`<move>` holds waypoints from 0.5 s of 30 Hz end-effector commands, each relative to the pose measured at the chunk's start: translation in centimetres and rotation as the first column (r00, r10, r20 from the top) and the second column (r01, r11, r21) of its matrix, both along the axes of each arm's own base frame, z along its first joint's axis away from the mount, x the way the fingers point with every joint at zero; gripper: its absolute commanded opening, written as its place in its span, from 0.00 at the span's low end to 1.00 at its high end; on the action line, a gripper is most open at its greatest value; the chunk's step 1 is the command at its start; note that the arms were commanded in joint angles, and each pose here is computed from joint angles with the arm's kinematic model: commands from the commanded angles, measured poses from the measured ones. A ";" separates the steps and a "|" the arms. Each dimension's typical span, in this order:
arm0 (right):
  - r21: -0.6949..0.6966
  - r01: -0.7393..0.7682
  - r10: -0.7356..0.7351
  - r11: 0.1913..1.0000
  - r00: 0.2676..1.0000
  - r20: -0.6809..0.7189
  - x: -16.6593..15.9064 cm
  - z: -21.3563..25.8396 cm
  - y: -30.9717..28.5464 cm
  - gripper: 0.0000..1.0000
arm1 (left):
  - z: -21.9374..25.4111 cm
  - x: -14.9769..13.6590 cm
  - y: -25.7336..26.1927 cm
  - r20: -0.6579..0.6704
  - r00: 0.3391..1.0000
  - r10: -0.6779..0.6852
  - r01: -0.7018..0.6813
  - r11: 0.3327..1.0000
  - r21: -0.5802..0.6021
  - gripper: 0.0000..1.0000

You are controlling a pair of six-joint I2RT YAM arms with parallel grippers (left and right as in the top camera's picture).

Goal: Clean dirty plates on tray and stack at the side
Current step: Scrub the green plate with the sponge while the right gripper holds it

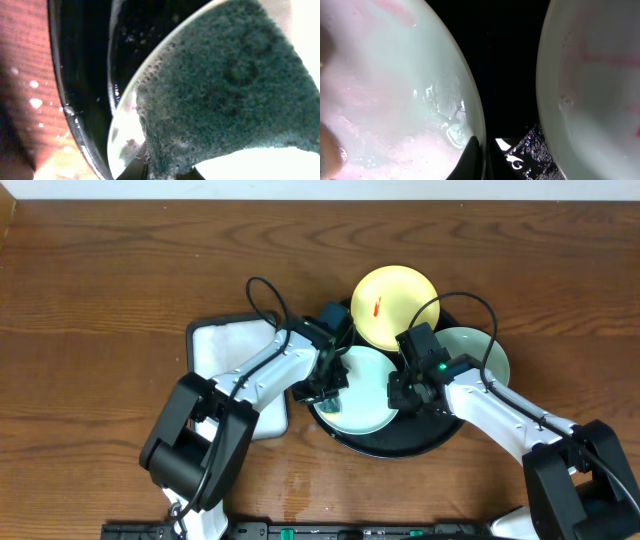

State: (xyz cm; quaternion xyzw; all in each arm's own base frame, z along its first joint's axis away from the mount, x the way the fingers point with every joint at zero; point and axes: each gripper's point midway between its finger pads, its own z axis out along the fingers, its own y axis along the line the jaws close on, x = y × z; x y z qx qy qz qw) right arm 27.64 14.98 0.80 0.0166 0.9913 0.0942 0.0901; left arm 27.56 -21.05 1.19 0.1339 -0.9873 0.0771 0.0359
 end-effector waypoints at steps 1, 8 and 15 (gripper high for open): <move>-0.087 0.016 -0.015 0.996 1.000 0.019 0.3 -0.2 -1.8 0.01 | -1.4 2.4 1.3 0.110 0.994 -0.019 0.007 0.994 0.107 0.08; -0.098 -0.033 0.036 0.995 0.999 0.024 0.3 -0.2 -1.8 0.01 | -0.1 3.0 -6.6 0.182 0.980 -0.076 0.111 0.976 -0.187 0.08; -0.102 -0.051 0.054 0.994 0.998 0.025 0.3 -0.2 -1.8 0.01 | 0.6 1.8 -9.7 0.195 0.974 -0.113 0.162 0.952 -0.259 0.08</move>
